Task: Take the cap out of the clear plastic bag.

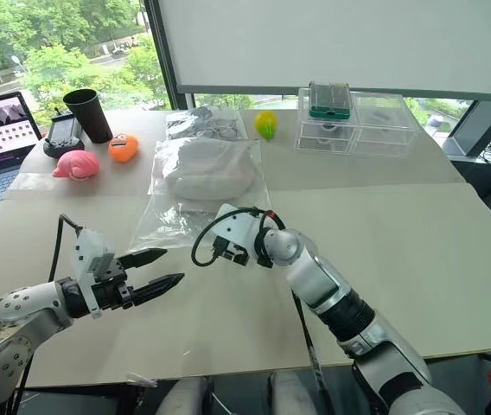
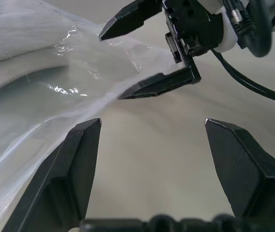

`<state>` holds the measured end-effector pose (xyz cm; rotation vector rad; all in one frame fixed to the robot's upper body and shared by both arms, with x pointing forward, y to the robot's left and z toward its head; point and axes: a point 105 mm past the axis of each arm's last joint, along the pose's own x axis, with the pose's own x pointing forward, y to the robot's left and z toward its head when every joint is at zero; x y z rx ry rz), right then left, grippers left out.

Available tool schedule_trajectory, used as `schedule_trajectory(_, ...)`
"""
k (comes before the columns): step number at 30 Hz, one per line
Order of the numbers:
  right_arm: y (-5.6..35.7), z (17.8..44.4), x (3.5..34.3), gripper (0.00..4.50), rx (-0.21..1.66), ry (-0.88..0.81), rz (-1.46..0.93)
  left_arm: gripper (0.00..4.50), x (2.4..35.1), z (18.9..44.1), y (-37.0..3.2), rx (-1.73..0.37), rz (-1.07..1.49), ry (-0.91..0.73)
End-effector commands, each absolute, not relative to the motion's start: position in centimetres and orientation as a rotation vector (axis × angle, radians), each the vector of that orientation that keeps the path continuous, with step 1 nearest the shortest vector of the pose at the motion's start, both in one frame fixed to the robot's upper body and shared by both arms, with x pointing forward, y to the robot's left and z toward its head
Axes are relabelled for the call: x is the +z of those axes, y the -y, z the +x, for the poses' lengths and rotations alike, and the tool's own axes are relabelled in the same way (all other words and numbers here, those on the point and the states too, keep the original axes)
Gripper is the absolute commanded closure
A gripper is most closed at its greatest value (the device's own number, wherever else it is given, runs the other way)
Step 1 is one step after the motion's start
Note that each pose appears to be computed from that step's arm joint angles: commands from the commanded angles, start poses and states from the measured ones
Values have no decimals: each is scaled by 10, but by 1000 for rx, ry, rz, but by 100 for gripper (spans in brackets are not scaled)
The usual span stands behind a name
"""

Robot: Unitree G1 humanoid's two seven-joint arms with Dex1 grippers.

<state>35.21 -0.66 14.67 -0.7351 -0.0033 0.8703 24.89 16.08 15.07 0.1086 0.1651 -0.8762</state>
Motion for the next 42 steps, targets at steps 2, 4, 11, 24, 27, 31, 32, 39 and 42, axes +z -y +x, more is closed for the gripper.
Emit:
schedule_trajectory(2, 9, 356, 169, 77, 824, 78, -698, 82, 158, 247, -155, -907, 130, -137)
schedule_trajectory(4, 9, 357, 172, 134, 812, 86, -677, 82, 158, 247, -155, -908, 130, -137)
schedule_trajectory(11, 6, 355, 172, 378, 838, 78, -663, 82, 158, 248, -155, -904, 135, -136)
schedule_trajectory(24, -13, 317, 175, 403, 1113, 37, -593, 82, 157, 252, -168, -852, 143, -156)
schedule_trajectory(27, -19, 318, 182, 403, 1108, 56, -541, 82, 157, 251, -172, -835, 140, -164)
schedule_trajectory(31, -33, 320, 187, 403, 1114, 56, -483, 82, 154, 250, -181, -806, 136, -188)
schedule_trajectory(32, -40, 320, 186, 403, 1121, 55, -479, 82, 152, 250, -184, -794, 138, -195)
schedule_trajectory(39, -65, 324, 202, 294, 1137, 113, -441, 82, 152, 248, -189, -772, 133, -203)
schedule_trajectory(42, -71, 322, 200, 201, 1150, 121, -462, 82, 152, 246, -193, -760, 135, -210)
